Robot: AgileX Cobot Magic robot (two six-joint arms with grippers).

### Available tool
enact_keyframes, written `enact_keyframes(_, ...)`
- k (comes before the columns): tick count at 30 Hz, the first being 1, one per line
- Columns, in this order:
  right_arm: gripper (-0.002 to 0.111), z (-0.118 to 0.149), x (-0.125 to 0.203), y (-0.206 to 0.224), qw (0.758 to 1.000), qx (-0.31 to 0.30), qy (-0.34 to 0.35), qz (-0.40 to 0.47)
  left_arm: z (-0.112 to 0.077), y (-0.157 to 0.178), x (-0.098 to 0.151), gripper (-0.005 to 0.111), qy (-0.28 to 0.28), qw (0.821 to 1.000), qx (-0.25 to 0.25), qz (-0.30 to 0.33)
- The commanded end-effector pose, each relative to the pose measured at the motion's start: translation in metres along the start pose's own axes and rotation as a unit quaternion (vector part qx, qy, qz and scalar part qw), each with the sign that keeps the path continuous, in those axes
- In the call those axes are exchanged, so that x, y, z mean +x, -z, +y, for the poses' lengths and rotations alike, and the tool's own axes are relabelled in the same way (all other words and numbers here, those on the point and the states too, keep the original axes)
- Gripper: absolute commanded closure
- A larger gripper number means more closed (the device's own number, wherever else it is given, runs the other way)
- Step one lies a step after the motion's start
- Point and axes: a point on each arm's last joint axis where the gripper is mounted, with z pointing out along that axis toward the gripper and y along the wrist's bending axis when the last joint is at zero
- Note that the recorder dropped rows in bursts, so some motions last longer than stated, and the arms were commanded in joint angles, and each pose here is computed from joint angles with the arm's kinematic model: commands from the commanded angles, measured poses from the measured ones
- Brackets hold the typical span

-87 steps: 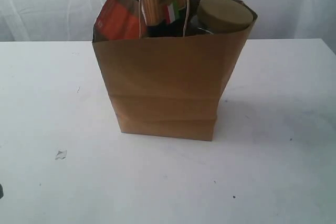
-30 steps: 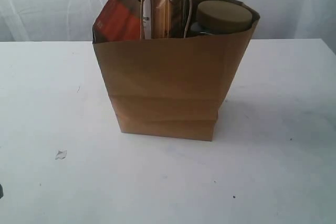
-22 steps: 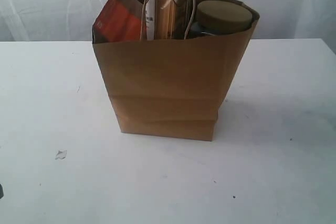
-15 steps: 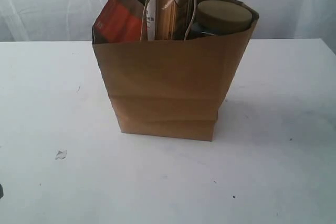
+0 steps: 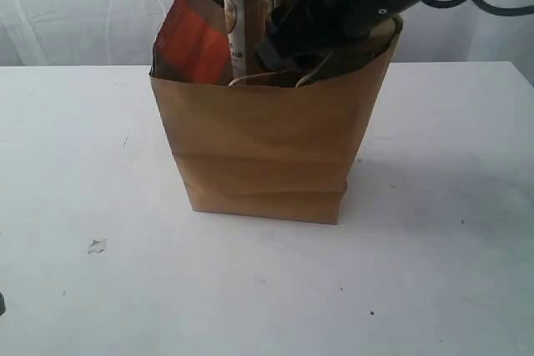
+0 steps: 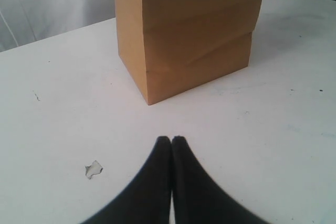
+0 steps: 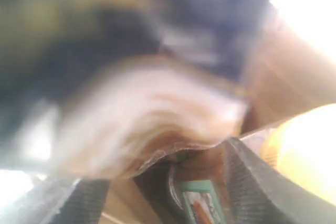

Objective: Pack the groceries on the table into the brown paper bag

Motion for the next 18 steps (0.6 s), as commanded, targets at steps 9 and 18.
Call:
enact_keyframes(9, 0.034, -0.003, -0.015, 0.030, 0.998, 0.028, 0.010, -0.051, 0.000, 0.000, 0.000, 0.107, 0.004, 1.000, 0.001, -0.003)
enact_keyframes(18, 0.029, 0.000, -0.017, 0.045, 0.997, 0.033, 0.014, -0.069, 0.000, 0.000, 0.000, 0.107, 0.004, 1.000, 0.001, -0.003)
